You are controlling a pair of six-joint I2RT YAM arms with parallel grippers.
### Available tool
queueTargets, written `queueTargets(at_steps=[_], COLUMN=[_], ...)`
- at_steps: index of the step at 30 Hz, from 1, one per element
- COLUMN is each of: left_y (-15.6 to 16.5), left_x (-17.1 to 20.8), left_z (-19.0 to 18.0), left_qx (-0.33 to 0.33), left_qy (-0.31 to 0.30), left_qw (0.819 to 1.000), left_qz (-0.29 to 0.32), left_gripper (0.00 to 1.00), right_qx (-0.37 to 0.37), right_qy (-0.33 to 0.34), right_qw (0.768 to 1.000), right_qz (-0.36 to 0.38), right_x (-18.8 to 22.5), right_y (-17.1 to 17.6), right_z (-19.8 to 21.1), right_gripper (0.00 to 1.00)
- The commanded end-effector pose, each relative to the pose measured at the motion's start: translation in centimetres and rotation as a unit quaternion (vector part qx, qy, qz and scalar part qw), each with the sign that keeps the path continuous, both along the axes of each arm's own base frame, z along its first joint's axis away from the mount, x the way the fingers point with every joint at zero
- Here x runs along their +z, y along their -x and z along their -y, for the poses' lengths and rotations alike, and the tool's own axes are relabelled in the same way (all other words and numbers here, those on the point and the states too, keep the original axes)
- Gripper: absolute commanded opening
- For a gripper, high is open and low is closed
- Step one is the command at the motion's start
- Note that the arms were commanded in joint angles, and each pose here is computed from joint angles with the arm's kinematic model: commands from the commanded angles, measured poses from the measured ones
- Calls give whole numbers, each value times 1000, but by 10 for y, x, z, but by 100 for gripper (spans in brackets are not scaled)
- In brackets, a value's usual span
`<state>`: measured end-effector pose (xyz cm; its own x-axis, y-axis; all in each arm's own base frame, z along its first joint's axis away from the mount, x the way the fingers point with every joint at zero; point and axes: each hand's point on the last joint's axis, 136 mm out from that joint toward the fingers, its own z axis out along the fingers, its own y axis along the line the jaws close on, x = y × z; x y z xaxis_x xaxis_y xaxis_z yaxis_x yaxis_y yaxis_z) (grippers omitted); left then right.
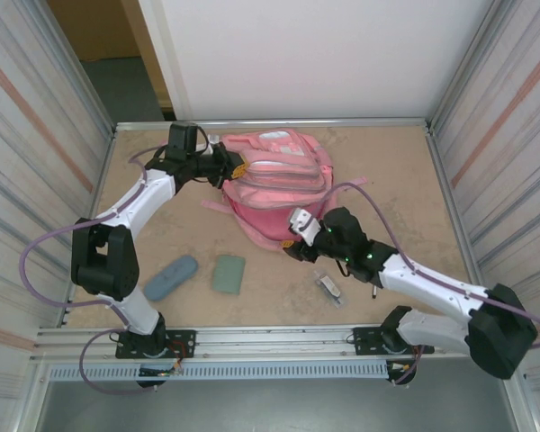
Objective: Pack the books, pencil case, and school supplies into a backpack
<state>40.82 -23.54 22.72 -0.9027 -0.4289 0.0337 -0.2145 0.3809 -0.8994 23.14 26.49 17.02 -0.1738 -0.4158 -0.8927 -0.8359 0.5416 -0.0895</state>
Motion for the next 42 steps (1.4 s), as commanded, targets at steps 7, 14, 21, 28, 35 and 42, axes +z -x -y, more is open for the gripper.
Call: queueTargets(at_steps=[7,14,21,28,35,42], left_y=[14,11,-19,-67,-81,-46], left_x=[-46,-96,-113,-158,-169,-160], left_z=[-17,-72,-121,-129,-111,-98], left_qx=[6,76,106,83,81,58], left_qy=[-74,-145,-256,-277,-254,-263], left_qw=[997,986,961,957,964,963], left_qz=[4,-18,6,10,24,25], left_gripper=[15,52,58,56,34,0], right_qx=[-160,-130,-118,-130,-207,-273], right_qy=[-141,-96,-78,-59,-39,15], right_qw=[976,972,969,968,929,914], right_qz=[-53,-169,-203,-208,-304,-300], right_x=[80,68,43,26,-30,-84], right_y=[0,-4,-18,-25,-30,-53], right_z=[55,29,6,0,-1,16], right_gripper=[83,79,76,77,76,78])
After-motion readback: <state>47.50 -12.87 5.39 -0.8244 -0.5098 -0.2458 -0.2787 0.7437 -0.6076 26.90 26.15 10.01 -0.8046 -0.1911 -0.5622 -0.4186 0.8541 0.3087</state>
